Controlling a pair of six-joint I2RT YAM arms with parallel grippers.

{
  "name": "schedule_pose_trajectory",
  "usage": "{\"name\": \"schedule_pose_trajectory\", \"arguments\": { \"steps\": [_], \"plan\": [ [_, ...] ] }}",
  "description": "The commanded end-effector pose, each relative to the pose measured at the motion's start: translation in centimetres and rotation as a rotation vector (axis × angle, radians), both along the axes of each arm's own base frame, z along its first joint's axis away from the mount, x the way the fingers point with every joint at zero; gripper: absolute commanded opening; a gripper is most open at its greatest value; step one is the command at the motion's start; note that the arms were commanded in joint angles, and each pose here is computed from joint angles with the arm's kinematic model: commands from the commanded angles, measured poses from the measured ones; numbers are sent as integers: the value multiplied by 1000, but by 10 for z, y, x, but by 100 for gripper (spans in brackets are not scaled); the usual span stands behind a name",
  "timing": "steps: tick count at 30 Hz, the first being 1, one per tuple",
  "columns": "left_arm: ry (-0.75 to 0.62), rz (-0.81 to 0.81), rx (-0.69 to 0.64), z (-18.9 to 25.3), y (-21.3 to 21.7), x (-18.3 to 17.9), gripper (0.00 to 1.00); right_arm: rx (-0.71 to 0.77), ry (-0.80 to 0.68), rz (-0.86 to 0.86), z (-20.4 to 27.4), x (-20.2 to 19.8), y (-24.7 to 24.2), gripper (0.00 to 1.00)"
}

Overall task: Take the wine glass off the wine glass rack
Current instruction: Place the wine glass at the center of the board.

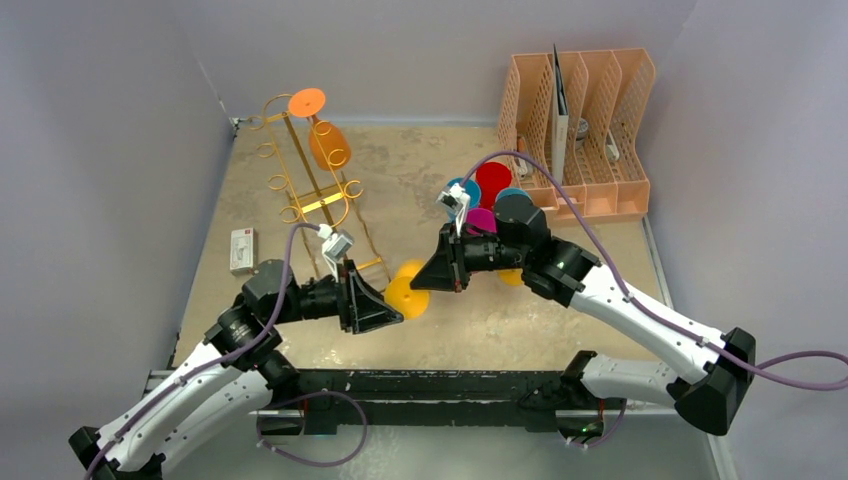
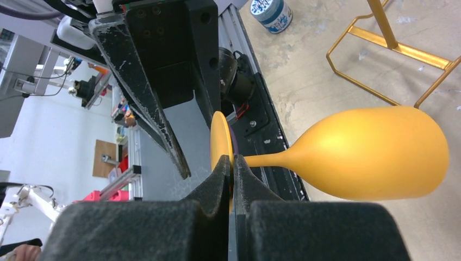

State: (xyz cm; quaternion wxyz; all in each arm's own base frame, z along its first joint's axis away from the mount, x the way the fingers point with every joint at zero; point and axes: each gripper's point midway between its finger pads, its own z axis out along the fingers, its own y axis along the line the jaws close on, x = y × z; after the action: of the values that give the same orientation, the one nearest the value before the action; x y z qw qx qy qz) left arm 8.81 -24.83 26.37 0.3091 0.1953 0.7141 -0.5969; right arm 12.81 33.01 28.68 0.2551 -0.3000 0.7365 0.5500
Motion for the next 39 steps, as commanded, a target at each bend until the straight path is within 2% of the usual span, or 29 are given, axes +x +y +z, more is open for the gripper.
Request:
{"name": "schedule_pose_trajectory", "arguments": {
  "steps": [1,6,10,13,18,23,26,29,37,39],
  "plan": [
    [-54,46,-51,14,-3,10,32,79,-28,16,19,-2,7,0],
    [-30,27,-60,8,-9,8,20,76,-25,31,17,-6,6,0],
    [-45,4,-78,11,-16,5,19,84,-25,51,17,-11,6,0],
    [-57,12,-91,13,-19,5,13,80,-23,57,15,-13,4,0],
    [-56,26,-102,10,-22,6,13,69,-34,62,11,-17,-1,0],
    [-58,47,-113,9,-19,7,0,56,-27,66,6,-18,-2,0],
    [-68,62,-108,9,-16,7,0,58,-29,65,6,-19,-3,0],
    [-75,63,-92,7,-13,6,0,68,-42,68,9,-19,-4,7],
    [-75,-13,47,-9,-15,-1,0,58,-103,50,19,-18,-10,51],
    [-97,-21,64,-10,-13,-2,0,35,-142,13,22,-13,-16,55]
  ]
}}
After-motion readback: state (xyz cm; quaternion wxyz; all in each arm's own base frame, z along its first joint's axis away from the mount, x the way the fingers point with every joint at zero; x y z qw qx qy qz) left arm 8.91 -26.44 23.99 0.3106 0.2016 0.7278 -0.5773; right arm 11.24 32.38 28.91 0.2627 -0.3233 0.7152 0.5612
